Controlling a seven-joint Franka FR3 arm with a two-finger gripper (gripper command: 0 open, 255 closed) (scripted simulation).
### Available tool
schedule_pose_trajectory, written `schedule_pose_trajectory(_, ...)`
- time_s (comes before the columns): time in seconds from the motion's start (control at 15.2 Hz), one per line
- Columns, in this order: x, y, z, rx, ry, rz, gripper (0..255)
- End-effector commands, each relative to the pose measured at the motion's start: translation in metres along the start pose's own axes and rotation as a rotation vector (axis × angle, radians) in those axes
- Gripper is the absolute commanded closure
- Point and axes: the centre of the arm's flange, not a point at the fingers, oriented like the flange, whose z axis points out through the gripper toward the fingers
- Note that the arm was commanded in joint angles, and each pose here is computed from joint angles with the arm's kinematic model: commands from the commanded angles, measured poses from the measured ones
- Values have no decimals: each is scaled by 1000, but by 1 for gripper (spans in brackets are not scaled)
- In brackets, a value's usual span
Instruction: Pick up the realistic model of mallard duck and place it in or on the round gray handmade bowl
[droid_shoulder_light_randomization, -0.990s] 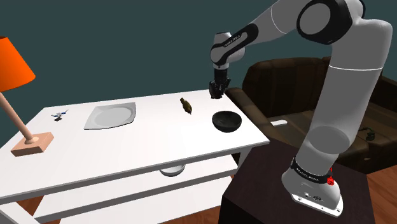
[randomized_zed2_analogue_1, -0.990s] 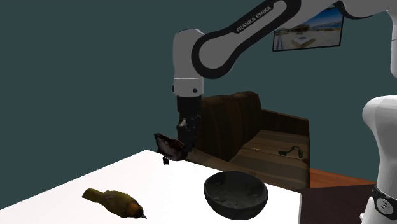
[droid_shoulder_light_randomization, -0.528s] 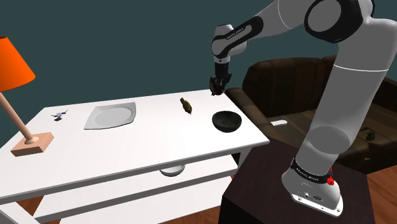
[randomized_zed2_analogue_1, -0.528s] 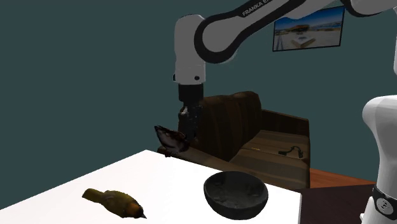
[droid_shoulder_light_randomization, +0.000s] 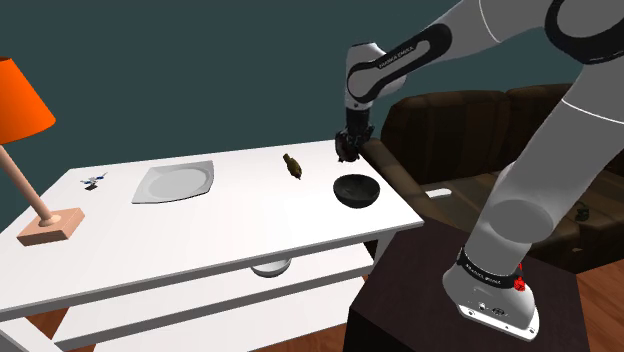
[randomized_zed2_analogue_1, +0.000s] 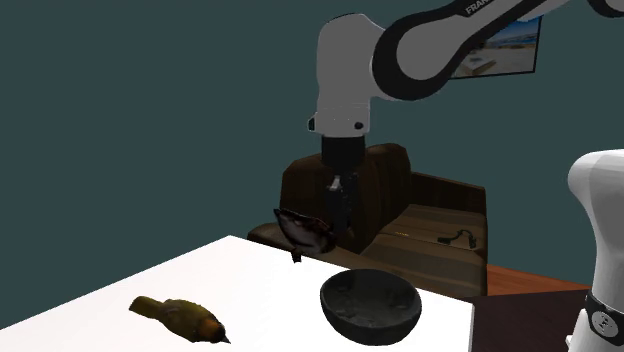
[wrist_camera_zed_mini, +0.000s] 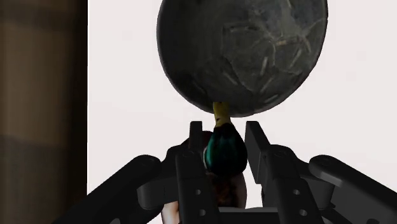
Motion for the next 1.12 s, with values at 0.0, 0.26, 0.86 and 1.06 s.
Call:
schedule_pose_trajectory(0.0, -30, -8, 3, 0, 1, 1, 255)
schedule_pose_trajectory(0.26, -81, -21, 6, 0, 1, 1, 255)
schedule_pose_trajectory(0.86, -124, -34, 36, 0, 1, 1, 255)
schedule_pose_trajectory(1.06, -124, -35, 52, 0, 1, 1, 255)
